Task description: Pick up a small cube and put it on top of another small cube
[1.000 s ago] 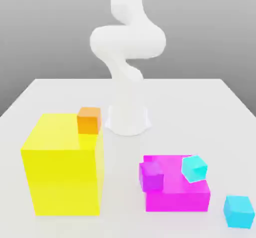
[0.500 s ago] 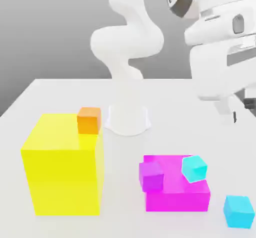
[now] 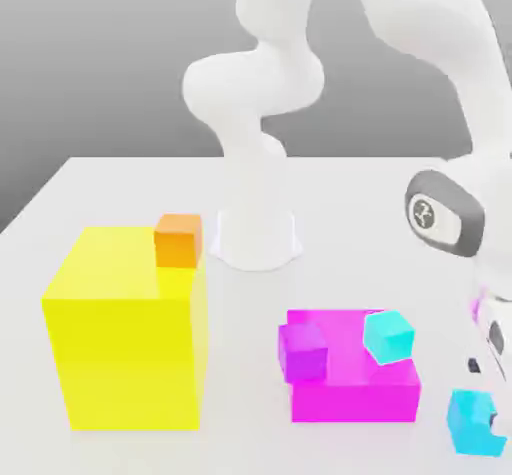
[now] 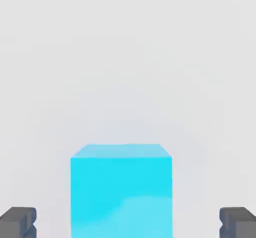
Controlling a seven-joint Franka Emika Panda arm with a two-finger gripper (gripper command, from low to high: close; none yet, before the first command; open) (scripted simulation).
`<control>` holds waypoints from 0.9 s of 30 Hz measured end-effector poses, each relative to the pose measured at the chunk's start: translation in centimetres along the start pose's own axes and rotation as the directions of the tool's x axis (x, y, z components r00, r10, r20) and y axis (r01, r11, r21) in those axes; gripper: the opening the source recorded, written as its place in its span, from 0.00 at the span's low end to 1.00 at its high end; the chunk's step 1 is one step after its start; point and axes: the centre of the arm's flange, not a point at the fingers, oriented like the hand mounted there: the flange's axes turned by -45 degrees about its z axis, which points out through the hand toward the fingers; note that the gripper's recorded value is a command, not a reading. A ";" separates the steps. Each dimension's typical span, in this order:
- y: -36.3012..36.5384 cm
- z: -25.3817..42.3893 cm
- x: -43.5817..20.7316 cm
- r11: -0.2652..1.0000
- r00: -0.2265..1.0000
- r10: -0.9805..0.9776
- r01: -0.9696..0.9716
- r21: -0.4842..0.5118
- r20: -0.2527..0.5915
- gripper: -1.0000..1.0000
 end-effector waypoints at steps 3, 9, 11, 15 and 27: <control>0.0 0.0 0.0 1.000 1.000 0.000 0.000 0.001 0.000 0.00; 0.0 -2.0 0.1 1.000 1.000 -0.002 0.002 0.001 0.002 0.00; 0.0 -4.6 0.0 1.000 1.000 -0.001 0.001 0.002 0.001 0.00; 0.5 -8.6 -4.0 0.989 0.989 0.144 -0.144 0.014 -0.007 0.00; -1.9 -16.9 -19.3 0.764 0.764 0.645 -0.645 0.014 -0.003 0.00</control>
